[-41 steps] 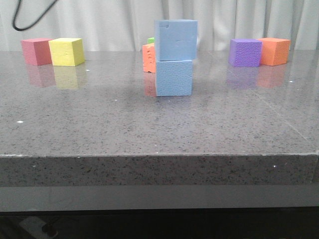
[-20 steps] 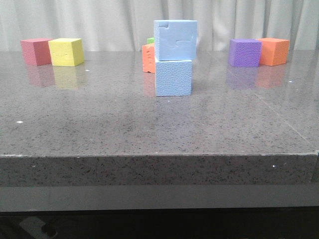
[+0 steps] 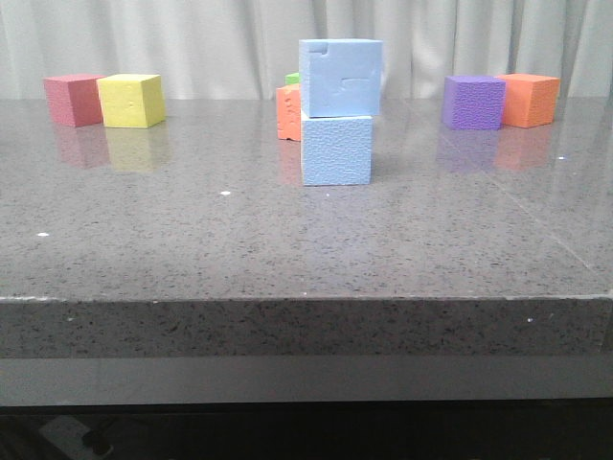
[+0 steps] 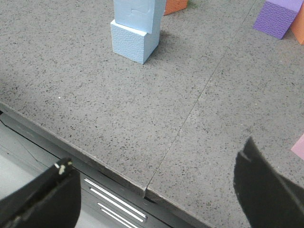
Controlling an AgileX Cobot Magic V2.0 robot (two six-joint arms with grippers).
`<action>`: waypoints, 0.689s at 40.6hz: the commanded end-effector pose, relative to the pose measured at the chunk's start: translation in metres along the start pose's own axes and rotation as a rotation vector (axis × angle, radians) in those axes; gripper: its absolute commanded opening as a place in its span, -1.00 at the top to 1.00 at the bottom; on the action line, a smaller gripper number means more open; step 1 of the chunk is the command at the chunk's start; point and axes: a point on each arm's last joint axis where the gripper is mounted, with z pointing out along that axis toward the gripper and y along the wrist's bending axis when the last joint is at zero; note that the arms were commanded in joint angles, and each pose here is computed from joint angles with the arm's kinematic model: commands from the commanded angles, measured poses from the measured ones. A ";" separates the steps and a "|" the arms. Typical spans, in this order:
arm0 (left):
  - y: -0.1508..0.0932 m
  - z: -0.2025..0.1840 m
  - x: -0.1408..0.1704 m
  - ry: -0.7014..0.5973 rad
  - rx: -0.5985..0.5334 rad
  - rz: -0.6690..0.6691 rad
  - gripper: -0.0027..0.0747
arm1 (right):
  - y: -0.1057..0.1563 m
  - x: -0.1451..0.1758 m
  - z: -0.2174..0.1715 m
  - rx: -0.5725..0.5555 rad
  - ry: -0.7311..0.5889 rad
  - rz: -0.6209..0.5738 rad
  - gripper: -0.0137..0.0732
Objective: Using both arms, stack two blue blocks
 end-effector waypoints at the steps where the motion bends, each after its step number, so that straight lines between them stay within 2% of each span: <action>1: 0.001 -0.006 0.014 -0.137 -0.051 -0.055 -0.48 | -0.002 -0.011 -0.005 0.017 -0.085 -0.012 -0.83; 5: 0.007 -0.001 0.038 -0.172 -0.115 -0.080 -0.48 | -0.002 -0.011 -0.005 0.017 -0.085 -0.013 -0.83; 9: 0.009 0.007 0.056 -0.193 -0.128 -0.087 -0.48 | -0.002 -0.011 -0.005 0.017 -0.085 -0.013 -0.83; 17: 0.011 0.019 0.071 -0.165 -0.131 -0.098 -0.44 | -0.002 -0.011 -0.005 0.017 -0.085 -0.013 -0.78; 18: 0.011 0.020 0.071 -0.161 -0.131 -0.099 -0.38 | -0.002 -0.011 -0.005 0.017 -0.085 -0.013 -0.56; 22: 0.011 0.020 0.070 -0.170 -0.133 -0.098 -0.07 | -0.002 -0.010 -0.004 0.017 -0.080 -0.013 -0.26; 28: 0.012 0.019 0.070 -0.172 -0.133 -0.096 0.41 | -0.002 -0.004 0.001 0.016 -0.057 -0.013 0.39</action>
